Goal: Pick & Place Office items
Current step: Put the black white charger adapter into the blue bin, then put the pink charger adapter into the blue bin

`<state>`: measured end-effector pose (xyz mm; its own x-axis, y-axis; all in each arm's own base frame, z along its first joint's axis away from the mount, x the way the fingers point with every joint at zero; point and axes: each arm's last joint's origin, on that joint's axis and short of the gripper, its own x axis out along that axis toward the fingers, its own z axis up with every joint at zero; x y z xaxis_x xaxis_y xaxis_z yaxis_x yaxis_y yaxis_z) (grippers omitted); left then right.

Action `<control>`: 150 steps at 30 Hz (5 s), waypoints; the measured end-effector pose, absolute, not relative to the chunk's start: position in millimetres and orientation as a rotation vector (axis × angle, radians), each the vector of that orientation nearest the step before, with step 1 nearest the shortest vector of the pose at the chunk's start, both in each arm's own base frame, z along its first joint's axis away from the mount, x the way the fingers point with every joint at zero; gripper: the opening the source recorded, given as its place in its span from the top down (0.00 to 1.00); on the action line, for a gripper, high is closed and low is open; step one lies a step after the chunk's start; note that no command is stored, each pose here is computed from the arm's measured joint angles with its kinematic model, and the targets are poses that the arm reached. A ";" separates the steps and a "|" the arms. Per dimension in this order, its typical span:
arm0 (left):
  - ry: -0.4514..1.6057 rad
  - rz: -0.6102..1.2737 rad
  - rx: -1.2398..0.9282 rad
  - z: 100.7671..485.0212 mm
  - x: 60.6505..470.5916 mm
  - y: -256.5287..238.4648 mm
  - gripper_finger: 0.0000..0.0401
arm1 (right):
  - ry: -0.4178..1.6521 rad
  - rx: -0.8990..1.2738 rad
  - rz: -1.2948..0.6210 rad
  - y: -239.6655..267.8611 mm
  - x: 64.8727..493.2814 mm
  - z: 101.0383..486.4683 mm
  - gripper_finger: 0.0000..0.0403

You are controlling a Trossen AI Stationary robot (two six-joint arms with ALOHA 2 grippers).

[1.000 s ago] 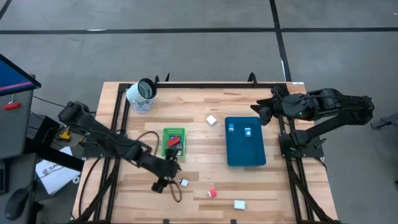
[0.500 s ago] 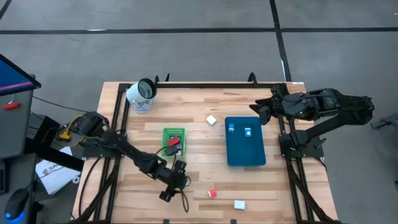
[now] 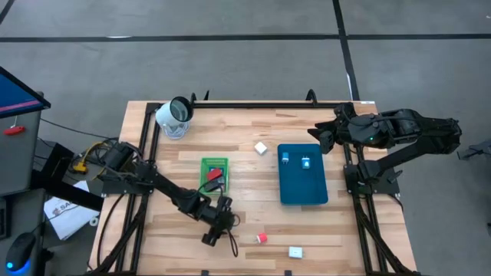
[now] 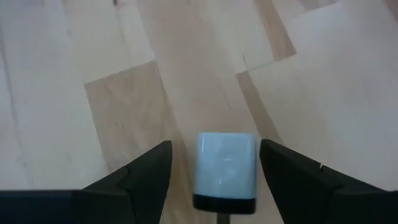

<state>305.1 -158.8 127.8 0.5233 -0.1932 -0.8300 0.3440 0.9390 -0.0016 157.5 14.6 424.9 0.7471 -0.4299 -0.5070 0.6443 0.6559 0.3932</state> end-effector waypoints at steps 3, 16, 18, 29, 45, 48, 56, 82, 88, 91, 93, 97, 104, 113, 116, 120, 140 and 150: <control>0.981 -0.323 0.173 127.1 304.1 -158.4 0.47 | 0.391 0.591 -0.626 14.6 157.5 424.9 0.51; 0.996 -0.302 0.084 143.4 311.8 -126.1 0.69 | 0.384 0.614 -0.632 14.6 157.5 424.9 0.51; 0.931 -0.269 0.051 160.9 316.1 -111.1 0.69 | 0.382 0.617 -0.631 14.6 157.7 425.0 0.51; 0.417 -0.019 -0.123 276.0 321.2 -3.2 0.69 | 0.379 0.608 -0.627 14.7 158.1 425.5 0.51; 0.446 -0.091 -0.180 245.9 444.3 22.1 0.69 | 0.352 0.581 -0.632 14.4 160.3 427.5 0.51; 0.436 -0.086 -0.182 234.1 459.7 24.9 0.69 | 0.353 0.577 -0.631 15.1 163.5 426.9 0.51; 0.413 -0.083 -0.180 214.9 499.4 30.0 0.69 | 0.363 0.570 -0.630 17.2 173.8 424.1 0.51; 0.546 -0.011 -0.213 171.1 502.1 57.6 0.65 | 0.367 0.590 -0.604 21.6 179.8 422.9 0.51; 0.540 -0.011 -0.215 171.5 502.3 57.7 0.50 | 0.370 0.579 -0.602 21.6 179.9 422.9 0.51; 0.542 -0.010 -0.216 171.8 502.0 57.6 0.47 | 0.370 0.578 -0.601 21.7 179.8 423.0 0.51; 0.544 -0.013 -0.216 173.9 501.4 56.1 0.47 | 0.370 0.578 -0.601 21.7 179.8 423.0 0.51; 0.556 -0.073 -0.222 190.8 495.4 49.7 0.48 | 0.370 0.578 -0.601 21.7 179.8 423.0 0.51; 0.667 -0.234 -0.135 241.7 464.4 12.1 0.51 | 0.370 0.582 -0.602 21.8 179.8 422.9 0.51; 0.766 -0.325 -0.026 266.6 379.8 -56.3 0.52 | 0.373 0.583 -0.589 24.2 179.5 422.9 0.51; 0.800 -0.268 -0.061 259.3 353.5 -73.8 0.52 | 0.372 0.586 -0.588 24.7 179.4 422.9 0.51; 0.792 -0.222 -0.071 244.9 333.1 -100.6 0.52 | 0.369 0.595 -0.591 25.0 179.9 422.7 0.51; 0.590 -0.028 -0.220 185.9 375.5 -212.3 0.52 | 0.463 0.543 -0.496 54.6 196.3 410.1 0.51; 0.702 0.104 -0.107 139.9 397.4 -231.5 0.52 | 0.478 0.543 -0.446 69.7 194.7 408.3 0.51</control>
